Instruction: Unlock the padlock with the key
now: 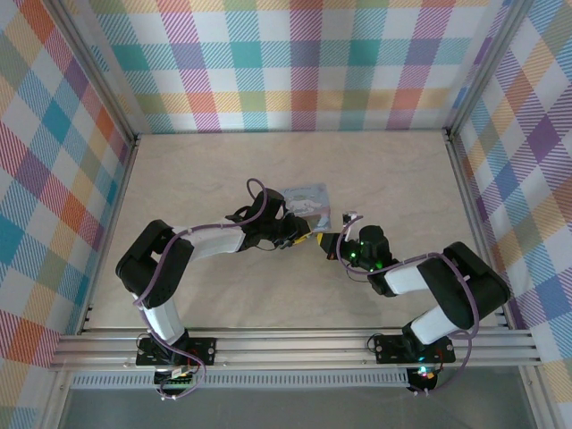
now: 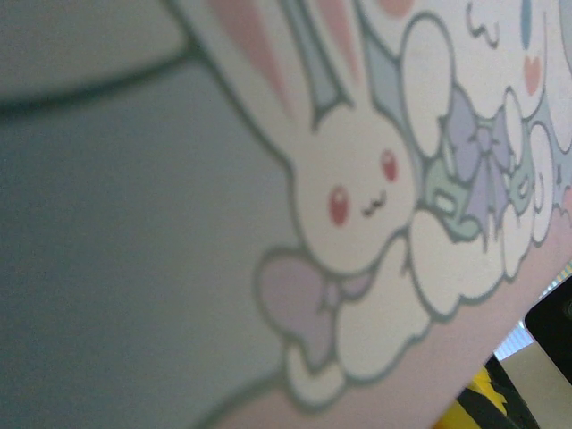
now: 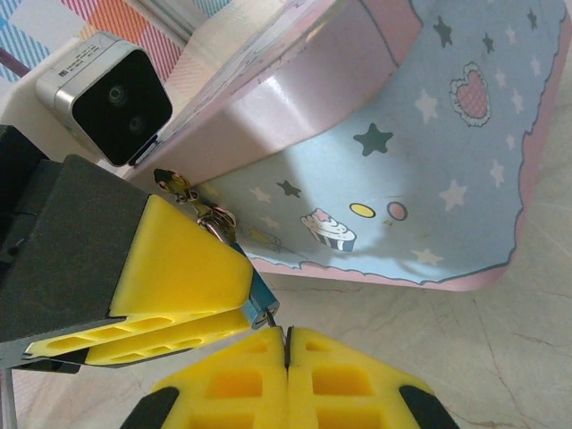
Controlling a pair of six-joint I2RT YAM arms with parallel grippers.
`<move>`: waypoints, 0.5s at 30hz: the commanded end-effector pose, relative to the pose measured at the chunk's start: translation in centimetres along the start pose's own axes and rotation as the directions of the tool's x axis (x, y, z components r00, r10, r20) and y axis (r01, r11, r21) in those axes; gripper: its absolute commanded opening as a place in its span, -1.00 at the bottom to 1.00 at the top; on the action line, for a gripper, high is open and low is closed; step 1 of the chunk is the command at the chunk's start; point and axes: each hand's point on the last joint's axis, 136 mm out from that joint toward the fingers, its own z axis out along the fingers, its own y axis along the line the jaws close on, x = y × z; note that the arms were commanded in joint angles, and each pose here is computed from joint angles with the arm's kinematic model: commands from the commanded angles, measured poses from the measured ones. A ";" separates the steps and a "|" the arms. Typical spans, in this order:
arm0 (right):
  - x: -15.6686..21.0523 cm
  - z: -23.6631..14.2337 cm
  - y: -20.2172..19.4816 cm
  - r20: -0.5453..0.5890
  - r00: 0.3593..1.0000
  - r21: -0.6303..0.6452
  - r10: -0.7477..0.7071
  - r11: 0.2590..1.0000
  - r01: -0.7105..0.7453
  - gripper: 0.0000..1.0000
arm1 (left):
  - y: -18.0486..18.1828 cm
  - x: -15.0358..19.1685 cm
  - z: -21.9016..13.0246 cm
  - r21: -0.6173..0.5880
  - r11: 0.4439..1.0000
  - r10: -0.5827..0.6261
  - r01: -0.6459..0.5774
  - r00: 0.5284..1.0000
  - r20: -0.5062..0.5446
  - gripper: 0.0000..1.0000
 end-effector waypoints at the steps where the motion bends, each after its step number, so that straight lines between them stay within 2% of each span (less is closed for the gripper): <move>1: -0.2 0.1 0.8 0.015 1.000 -0.042 0.000 0.999 0.001 -1.00 | -1.8 -0.8 -0.7 0.053 0.999 0.009 -0.011 0.999 0.031 -0.56; 15: -0.3 0.6 0.7 0.038 0.999 -0.055 0.024 0.998 -0.022 -1.00 | -1.9 -0.8 -0.6 0.056 0.998 0.007 -0.009 1.000 0.025 -0.57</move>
